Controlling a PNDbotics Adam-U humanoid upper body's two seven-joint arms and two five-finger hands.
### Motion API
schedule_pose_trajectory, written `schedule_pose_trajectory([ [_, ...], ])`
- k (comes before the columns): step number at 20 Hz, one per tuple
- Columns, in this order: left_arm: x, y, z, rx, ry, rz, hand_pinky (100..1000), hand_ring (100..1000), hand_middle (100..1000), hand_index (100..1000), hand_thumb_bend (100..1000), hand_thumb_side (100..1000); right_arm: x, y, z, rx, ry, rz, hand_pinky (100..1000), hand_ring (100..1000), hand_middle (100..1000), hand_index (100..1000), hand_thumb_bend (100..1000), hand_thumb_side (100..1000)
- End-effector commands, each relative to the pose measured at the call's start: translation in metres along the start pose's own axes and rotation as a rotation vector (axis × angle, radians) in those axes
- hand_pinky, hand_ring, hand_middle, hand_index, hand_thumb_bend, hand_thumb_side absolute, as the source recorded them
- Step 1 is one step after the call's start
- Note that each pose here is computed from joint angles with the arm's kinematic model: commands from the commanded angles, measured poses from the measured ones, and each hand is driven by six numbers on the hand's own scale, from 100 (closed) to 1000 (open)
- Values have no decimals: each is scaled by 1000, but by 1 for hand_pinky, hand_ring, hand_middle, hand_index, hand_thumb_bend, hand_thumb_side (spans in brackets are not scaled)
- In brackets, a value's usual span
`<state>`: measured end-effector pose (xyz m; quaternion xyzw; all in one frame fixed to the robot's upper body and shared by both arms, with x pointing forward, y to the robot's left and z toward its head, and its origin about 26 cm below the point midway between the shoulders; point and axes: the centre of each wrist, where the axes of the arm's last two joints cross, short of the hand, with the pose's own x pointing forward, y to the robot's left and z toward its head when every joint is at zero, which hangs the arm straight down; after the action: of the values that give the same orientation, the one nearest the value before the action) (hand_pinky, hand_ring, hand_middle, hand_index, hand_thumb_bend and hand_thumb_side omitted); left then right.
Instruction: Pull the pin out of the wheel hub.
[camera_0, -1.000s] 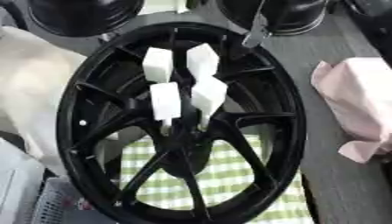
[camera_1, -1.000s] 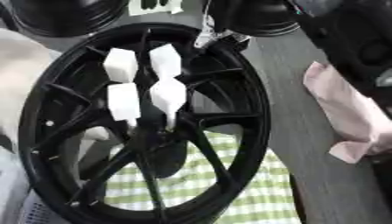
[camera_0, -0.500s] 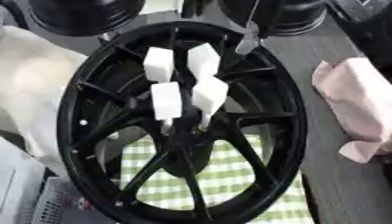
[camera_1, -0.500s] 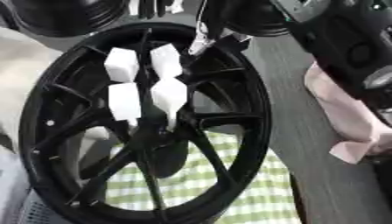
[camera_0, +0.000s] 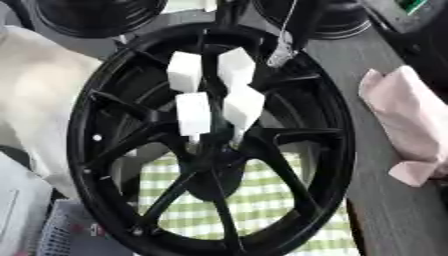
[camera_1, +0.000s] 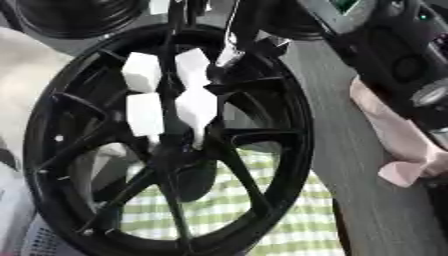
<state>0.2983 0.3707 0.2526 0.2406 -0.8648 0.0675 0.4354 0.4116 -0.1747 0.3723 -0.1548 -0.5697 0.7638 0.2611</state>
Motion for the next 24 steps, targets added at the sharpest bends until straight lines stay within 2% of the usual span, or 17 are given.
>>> schedule_pose_trajectory([
  [1,9,4,-5,14,-35,-10,762,799,716,833,895,641,-1,-6,4,-29,21,8,835,765,729,787,597,218],
  [19,9,3,-7,25,-37,0,759,796,709,831,896,640,-10,10,-8,11,22,-66,825,750,698,763,592,208],
  [24,9,3,-7,31,-36,3,758,779,704,829,898,639,-11,13,-10,18,18,-85,820,741,680,740,564,194],
])
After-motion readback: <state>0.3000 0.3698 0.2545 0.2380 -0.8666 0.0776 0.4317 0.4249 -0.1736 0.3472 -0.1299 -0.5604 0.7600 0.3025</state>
